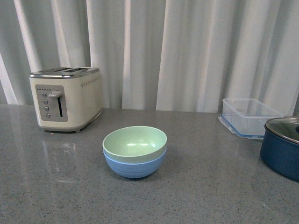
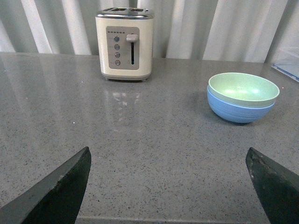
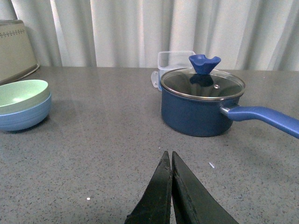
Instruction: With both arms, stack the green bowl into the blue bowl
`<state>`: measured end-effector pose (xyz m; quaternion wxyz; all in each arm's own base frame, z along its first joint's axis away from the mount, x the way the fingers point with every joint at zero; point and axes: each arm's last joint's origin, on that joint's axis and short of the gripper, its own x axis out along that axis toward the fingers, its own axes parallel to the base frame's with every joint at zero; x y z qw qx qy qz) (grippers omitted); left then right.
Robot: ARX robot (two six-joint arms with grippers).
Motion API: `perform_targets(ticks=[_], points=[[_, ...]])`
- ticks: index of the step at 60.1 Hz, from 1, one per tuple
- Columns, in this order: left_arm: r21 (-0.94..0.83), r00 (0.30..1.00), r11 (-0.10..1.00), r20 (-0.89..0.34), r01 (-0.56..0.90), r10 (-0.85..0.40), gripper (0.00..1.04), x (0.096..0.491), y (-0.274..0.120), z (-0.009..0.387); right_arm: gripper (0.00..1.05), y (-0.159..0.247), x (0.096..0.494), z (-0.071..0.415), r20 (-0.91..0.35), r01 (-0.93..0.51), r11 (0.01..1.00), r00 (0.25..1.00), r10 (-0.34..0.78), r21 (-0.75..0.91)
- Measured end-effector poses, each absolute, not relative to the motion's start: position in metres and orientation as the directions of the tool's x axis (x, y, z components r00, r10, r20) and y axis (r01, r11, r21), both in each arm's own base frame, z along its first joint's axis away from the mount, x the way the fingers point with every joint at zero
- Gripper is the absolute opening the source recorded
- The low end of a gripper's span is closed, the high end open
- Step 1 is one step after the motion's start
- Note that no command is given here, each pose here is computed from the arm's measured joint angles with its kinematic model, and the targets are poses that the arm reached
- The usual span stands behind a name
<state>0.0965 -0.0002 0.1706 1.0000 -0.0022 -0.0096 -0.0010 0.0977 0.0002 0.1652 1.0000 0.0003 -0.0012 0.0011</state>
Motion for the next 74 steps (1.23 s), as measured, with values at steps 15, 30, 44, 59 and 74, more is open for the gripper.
perform_targets(ticks=[15,30,44,59,74], points=[[-0.004,1.0,1.0,0.019,0.002,-0.002,0.98,0.0965,-0.0002,0.1706,0.12,0.0002,0.0976,0.1652,0.003,-0.002,1.0,1.0,0.002,-0.001],[-0.004,1.0,1.0,0.019,0.002,-0.002,0.98,0.0965,-0.0002,0.1706,0.56,0.0002,0.0976,0.1652,0.003,-0.003,1.0,1.0,0.003,-0.001],[-0.004,1.0,1.0,0.019,0.002,-0.002,0.98,0.0965,-0.0002,0.1706,0.96,0.0002,0.0976,0.1652,0.003,-0.003,1.0,1.0,0.003,0.0],[-0.004,1.0,1.0,0.019,0.002,-0.002,0.98,0.0965,-0.0002,0.1706,0.95,0.0002,0.0976,0.1652,0.003,-0.003,1.0,1.0,0.003,0.0],[-0.004,1.0,1.0,0.019,0.002,-0.002,0.98,0.0965,-0.0002,0.1706,0.95,0.0002,0.0976,0.1652,0.003,-0.002,1.0,1.0,0.002,0.0]])
